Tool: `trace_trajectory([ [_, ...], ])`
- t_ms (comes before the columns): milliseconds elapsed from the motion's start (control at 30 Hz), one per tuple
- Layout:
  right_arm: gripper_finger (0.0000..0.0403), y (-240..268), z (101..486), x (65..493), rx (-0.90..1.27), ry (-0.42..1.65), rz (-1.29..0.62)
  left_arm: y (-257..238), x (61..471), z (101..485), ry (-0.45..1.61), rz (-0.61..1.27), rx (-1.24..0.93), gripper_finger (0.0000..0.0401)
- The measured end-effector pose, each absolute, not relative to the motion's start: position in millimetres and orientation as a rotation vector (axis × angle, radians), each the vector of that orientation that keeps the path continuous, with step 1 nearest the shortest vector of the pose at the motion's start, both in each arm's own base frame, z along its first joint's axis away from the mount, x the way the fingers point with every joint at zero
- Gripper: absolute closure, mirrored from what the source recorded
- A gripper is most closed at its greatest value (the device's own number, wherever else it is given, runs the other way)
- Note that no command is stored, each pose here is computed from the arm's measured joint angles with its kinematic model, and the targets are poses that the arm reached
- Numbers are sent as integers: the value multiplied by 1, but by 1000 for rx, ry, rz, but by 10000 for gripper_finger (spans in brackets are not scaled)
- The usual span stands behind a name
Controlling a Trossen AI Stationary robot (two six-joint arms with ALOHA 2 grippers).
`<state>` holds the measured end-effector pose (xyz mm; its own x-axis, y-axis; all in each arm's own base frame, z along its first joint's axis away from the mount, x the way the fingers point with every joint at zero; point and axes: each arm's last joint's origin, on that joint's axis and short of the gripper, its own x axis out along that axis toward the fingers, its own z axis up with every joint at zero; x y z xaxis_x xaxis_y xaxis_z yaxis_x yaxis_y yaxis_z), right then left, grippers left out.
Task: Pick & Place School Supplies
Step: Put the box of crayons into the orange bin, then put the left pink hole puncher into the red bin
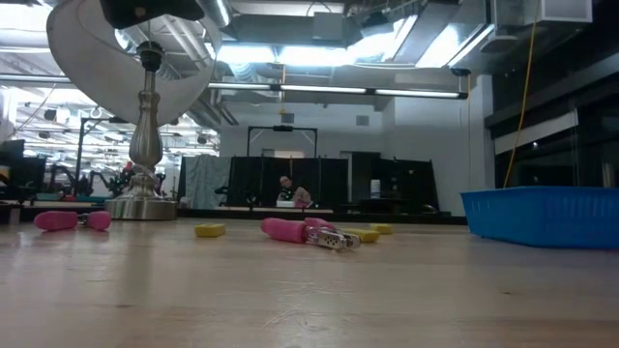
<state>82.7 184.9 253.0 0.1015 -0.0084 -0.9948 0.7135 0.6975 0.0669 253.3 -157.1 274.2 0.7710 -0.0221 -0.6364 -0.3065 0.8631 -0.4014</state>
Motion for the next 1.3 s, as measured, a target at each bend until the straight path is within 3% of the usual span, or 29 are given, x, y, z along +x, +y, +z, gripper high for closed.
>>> trace_trajectory([
  [300,361,184,242,69,465,1450,-795,-156,254,275,648,197,-487,132],
  [667,356,215,194,80,244,1476,-858,-155,254,275,629,229,-515,132],
  [1033,248,222,188,84,341,1410,-851,-155,254,275,627,237,-538,132],
  [1167,205,233,195,91,488,1334,-710,-155,254,275,625,242,-550,132],
  [1300,177,250,220,104,590,1097,-525,-156,253,275,609,257,-548,132],
])
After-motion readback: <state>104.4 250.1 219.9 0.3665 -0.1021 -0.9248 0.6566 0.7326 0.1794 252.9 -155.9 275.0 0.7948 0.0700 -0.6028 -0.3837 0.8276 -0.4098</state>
